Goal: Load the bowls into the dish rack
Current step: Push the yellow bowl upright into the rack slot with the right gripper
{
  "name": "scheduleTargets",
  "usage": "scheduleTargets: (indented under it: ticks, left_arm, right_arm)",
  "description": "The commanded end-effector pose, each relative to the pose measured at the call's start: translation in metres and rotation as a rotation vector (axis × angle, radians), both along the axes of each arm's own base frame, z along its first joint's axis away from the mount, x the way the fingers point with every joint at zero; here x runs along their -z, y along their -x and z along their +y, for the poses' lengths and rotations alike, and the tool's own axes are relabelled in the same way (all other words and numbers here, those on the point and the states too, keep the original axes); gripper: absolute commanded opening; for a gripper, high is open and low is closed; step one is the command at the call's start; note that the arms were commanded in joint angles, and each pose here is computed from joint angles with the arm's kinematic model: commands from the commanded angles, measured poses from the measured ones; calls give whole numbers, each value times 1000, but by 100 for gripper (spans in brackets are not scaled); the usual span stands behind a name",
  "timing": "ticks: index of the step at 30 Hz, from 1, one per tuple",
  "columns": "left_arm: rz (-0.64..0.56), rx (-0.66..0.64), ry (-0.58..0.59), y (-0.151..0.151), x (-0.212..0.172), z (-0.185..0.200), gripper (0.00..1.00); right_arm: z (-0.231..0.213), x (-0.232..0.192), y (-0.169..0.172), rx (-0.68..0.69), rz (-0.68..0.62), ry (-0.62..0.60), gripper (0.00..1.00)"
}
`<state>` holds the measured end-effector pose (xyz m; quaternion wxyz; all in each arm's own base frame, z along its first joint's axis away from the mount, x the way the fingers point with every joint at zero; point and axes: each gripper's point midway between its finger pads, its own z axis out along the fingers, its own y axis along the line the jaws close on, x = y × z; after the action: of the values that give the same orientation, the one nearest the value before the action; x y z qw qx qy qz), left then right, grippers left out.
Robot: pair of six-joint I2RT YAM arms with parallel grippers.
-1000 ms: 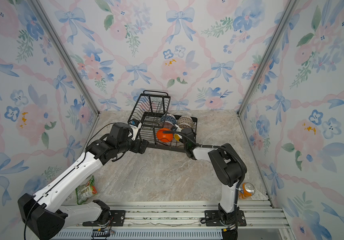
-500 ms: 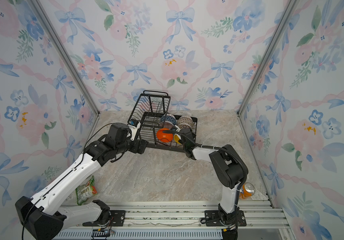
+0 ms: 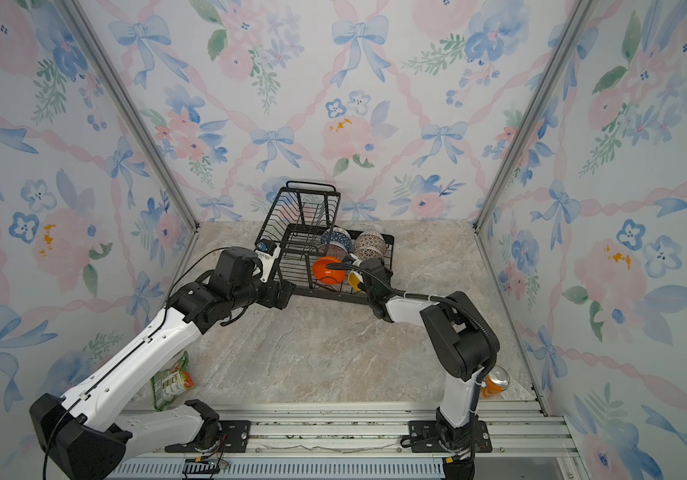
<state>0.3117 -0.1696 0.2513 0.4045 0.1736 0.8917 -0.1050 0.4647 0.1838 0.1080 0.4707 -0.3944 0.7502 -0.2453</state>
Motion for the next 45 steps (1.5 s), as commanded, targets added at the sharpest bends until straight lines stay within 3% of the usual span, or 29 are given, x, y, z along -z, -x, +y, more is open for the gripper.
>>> scheduleTargets:
  ticks: [1, 18, 32, 45]
  left_arm:
    - [5, 1, -12, 3, 3, 4, 98]
    - [13, -3, -21, 3, 8, 5, 98]
    - [19, -6, -23, 3, 10, 5, 98]
    - [9, -2, -21, 2, 7, 5, 98]
  right_arm:
    - [-4, 67, 36, -51, 240, 90, 6]
    - [-5, 69, 38, -32, 304, 58, 26]
    - [-7, 33, 32, -6, 244, 22, 55]
    - [0, 9, 37, -50, 242, -28, 69]
